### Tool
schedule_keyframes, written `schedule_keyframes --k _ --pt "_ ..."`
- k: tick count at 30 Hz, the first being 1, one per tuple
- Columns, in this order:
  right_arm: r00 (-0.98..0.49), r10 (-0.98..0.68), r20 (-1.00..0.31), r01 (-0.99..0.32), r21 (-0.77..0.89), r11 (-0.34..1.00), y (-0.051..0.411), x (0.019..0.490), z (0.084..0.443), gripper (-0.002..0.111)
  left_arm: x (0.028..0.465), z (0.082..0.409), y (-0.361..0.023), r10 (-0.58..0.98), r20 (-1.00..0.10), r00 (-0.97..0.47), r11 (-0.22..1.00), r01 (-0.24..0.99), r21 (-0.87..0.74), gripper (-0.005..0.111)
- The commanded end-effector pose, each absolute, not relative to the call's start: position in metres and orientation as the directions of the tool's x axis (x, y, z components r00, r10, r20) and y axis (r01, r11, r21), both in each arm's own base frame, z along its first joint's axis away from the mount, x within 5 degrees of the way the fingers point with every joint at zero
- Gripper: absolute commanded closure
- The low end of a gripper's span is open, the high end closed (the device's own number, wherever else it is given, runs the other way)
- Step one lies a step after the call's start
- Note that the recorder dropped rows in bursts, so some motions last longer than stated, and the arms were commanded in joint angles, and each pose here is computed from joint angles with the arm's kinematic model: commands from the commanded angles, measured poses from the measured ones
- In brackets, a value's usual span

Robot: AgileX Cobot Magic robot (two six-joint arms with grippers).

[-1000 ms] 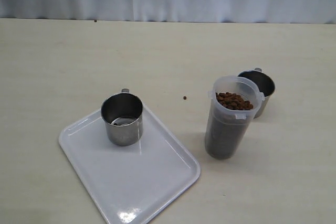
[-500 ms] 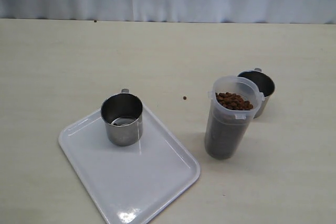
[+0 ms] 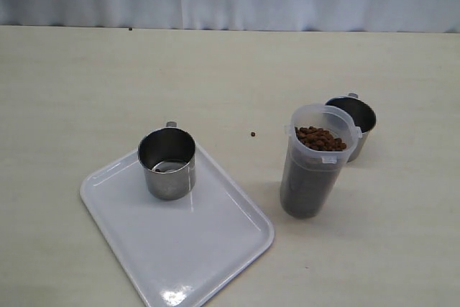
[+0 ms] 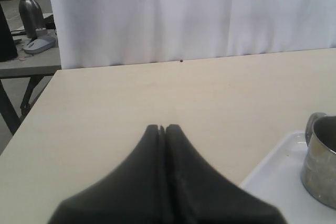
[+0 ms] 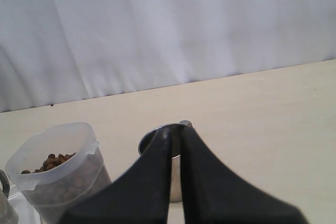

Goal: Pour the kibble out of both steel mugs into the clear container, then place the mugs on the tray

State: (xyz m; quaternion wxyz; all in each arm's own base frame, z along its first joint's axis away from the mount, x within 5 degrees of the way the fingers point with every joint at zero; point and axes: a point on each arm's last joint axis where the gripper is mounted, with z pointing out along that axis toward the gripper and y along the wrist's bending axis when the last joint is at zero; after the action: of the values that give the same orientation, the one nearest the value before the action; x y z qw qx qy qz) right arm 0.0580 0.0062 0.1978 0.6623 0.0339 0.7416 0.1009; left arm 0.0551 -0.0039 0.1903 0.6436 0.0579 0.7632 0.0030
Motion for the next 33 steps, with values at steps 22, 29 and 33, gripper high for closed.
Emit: schedule_keyframes --k 22,29,33 --pt "0.168 0.094 -0.981 -0.098 0.079 0.992 0.005 0.063 0.224 0.103 0.055 0.191 -0.004 0.093 -0.983 -0.156 0.993 0.082 0.08 0.107" --pt "-0.061 0.076 -0.995 -0.067 0.08 0.995 0.007 0.095 0.207 0.103 0.055 0.191 -0.004 0.092 -0.984 -0.154 0.993 0.082 0.08 0.107" --pt "-0.185 -0.001 -0.983 -0.081 0.014 0.997 0.011 0.117 0.191 0.103 0.055 0.191 -0.004 0.092 -0.984 -0.154 0.993 0.082 0.08 0.107"
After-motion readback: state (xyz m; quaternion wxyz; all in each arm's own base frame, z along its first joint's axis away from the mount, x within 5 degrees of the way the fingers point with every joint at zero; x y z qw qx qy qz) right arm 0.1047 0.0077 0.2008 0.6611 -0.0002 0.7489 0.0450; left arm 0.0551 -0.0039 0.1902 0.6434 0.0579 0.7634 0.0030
